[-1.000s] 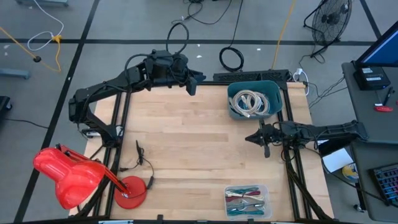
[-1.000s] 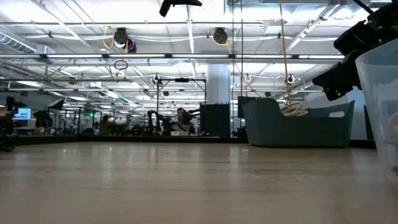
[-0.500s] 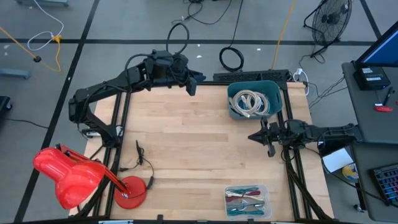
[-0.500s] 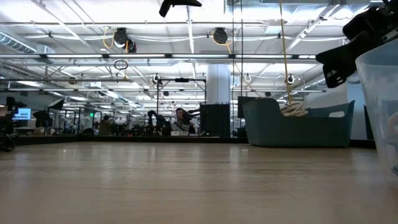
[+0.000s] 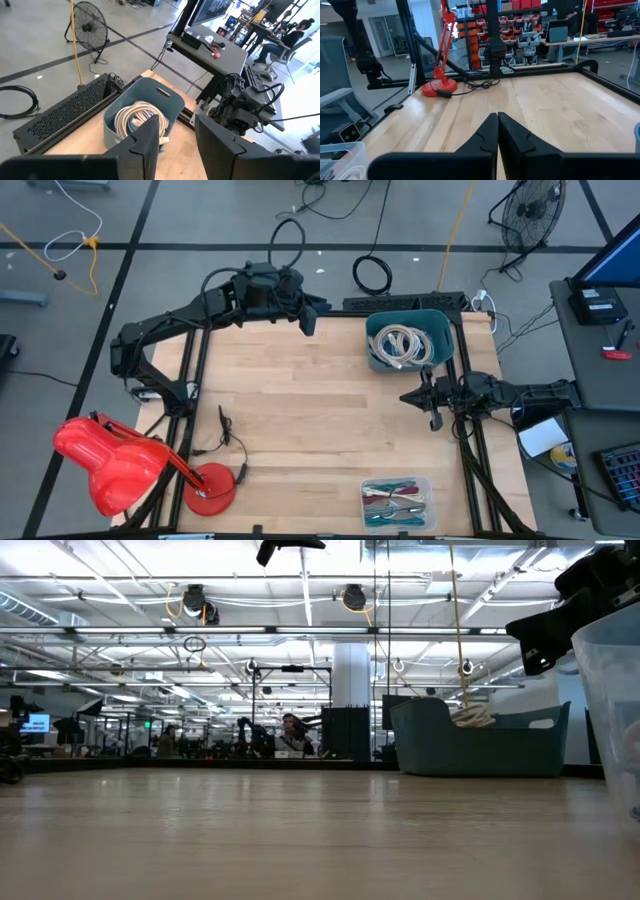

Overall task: Pick & Place USB Port
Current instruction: Return to Home Position

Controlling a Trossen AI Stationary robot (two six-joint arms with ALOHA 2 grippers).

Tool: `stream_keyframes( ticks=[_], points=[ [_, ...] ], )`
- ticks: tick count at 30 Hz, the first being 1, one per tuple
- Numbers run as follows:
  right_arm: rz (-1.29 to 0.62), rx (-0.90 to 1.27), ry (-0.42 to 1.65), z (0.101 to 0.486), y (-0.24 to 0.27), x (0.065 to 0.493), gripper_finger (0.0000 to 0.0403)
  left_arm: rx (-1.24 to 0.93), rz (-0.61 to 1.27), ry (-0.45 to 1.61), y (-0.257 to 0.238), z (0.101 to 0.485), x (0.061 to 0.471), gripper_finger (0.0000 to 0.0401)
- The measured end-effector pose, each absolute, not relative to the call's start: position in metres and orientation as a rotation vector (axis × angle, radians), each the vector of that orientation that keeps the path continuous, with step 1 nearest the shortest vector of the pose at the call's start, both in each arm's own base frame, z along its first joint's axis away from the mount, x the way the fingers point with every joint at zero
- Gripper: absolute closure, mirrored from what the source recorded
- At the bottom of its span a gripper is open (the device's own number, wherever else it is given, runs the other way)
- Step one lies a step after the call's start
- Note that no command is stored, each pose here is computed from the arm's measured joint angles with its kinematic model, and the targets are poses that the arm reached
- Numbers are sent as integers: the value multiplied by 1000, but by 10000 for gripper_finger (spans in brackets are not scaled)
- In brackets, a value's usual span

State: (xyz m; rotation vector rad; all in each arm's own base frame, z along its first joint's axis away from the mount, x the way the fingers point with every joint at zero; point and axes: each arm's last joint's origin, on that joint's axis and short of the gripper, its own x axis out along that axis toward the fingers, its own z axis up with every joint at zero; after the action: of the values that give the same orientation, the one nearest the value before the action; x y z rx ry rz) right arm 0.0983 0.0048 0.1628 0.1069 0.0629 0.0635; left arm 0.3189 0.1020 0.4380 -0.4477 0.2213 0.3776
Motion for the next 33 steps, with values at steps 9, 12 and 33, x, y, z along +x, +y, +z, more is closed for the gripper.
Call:
stream_keyframes(
  ticks=[9, 12, 33],
  points=[
    [68, 107, -3, 169, 5, 98, 403, -356, 377, 237, 102, 438, 319, 272],
    [74, 108, -53, 174, 5, 98, 403, -308, 377, 317, 102, 432, 317, 272],
    [71, 108, -40, 173, 5, 100, 403, -472, 555, 303, 61, 350, 215, 399]
  ],
)
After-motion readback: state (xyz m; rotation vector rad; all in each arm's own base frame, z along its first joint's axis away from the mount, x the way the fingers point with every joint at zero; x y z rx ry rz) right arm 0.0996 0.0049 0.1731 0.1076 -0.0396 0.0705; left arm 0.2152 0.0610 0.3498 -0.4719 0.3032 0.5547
